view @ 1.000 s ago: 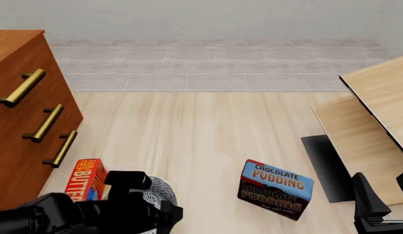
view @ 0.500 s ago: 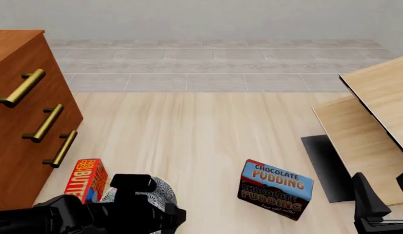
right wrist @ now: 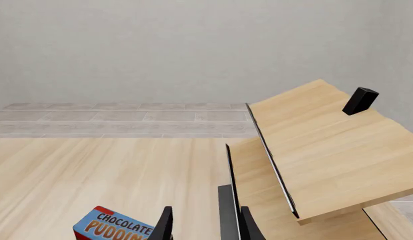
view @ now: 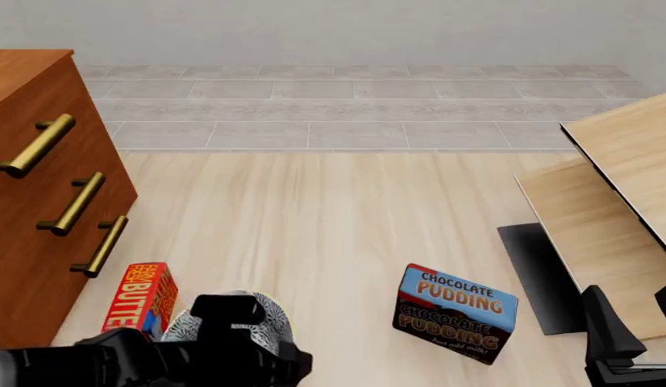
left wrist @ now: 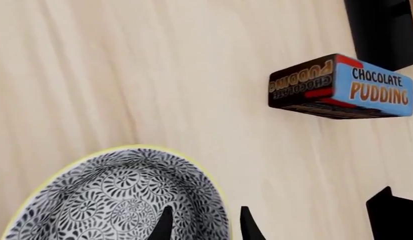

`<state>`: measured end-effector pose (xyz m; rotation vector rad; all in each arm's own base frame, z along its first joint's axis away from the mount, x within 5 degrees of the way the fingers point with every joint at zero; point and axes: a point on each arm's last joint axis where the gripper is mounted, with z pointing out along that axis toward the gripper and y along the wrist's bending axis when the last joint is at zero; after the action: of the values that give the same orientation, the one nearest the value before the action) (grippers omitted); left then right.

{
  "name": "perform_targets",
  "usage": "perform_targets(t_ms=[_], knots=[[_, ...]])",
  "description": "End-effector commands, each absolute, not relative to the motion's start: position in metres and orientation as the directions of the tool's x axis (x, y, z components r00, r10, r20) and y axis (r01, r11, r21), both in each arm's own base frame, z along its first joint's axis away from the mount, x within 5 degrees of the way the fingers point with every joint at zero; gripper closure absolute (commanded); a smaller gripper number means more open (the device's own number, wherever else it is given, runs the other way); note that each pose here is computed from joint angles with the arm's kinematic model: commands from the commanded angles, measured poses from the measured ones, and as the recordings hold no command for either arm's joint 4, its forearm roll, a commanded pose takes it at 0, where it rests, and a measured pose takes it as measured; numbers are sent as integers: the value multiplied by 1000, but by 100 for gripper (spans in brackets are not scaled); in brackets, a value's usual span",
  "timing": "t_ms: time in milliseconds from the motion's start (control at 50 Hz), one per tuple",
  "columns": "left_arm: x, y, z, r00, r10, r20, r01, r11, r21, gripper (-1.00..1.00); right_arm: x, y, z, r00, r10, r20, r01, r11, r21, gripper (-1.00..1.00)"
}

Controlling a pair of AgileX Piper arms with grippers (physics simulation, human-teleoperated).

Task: Close the top drawer of the cabinet and put the bowl on top of it.

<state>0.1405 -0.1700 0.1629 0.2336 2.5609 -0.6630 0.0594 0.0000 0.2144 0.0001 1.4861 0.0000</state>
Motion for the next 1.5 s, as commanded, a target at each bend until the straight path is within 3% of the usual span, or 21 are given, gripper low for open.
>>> perform_targets(t_ms=[20,520,540,980,1500], knots=[[140,-172,156,-877,37,-479,265,870,-417,-100,58,0,214,86,0,-996,0,1000,0,-100],[143,-173,148,-880,36,-474,258,874,-412,-100,58,0,214,85,0,-996,0,1000,0,-100],[143,-173,149,-879,36,-476,260,873,-412,100,58,0,214,85,0,-996,0,1000,0,-100],[148,-170,186,-852,57,-520,299,869,-395,100,58,0,214,85,0,-996,0,1000,0,-100],[146,-148,273,-780,70,-622,367,856,-364,100,58,0,214,85,0,-996,0,1000,0,-100]])
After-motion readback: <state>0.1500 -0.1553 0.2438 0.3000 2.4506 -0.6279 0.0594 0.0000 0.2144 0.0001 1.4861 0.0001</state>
